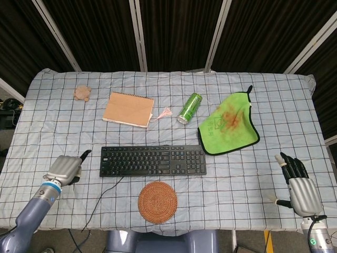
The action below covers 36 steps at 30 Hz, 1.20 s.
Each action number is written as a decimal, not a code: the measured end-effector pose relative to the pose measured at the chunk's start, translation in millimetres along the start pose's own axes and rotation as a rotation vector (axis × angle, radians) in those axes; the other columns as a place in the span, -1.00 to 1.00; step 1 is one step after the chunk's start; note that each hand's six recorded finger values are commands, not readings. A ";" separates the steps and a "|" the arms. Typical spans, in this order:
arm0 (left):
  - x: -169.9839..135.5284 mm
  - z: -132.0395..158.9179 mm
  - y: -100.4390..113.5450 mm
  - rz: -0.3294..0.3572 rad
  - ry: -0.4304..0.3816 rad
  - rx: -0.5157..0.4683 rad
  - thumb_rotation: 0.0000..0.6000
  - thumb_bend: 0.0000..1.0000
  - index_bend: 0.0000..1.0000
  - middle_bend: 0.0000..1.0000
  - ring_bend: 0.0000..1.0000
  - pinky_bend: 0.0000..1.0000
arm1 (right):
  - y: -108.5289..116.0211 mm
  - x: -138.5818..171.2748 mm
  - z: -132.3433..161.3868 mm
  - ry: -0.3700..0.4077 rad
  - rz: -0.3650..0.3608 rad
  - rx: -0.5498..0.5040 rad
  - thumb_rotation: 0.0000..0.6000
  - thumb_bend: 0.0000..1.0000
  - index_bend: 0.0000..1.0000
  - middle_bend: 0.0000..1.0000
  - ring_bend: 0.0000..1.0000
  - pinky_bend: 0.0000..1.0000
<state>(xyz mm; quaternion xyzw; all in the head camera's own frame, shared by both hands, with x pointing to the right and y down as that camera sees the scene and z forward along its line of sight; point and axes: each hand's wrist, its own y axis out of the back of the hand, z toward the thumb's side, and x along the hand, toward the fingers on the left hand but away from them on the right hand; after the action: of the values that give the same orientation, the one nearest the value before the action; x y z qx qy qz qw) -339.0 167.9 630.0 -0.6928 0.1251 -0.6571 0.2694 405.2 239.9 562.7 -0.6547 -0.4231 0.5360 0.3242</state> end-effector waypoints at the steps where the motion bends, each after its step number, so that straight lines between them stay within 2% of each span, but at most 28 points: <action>1: 3.2 4.1 0.0 -0.013 -0.007 0.010 1.00 0.86 -1.00 0.69 0.43 -0.03 | 0.1 0.2 0.6 0.002 -0.001 0.000 1.00 -0.91 -1.00 -1.00 -1.00 -1.00; 18: 31.2 36.8 -6.3 -0.100 -0.006 0.046 1.00 0.86 -1.00 0.69 0.43 -0.03 | -0.7 1.1 -1.0 -0.015 0.008 -0.029 1.00 -0.90 -1.00 -1.00 -1.00 -1.00; 36: 46.9 41.7 -13.7 -0.119 0.028 0.085 1.00 0.86 -1.00 0.69 0.43 -0.03 | 0.2 0.4 -1.5 -0.021 0.007 -0.041 1.00 -0.90 -1.00 -1.00 -1.00 -1.00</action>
<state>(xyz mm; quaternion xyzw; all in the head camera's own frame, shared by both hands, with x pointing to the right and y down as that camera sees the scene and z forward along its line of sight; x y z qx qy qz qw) -295.7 163.2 677.3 -0.6779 0.0595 -0.6861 0.2573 406.7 240.3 562.7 -0.6570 -0.4350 0.5353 0.3043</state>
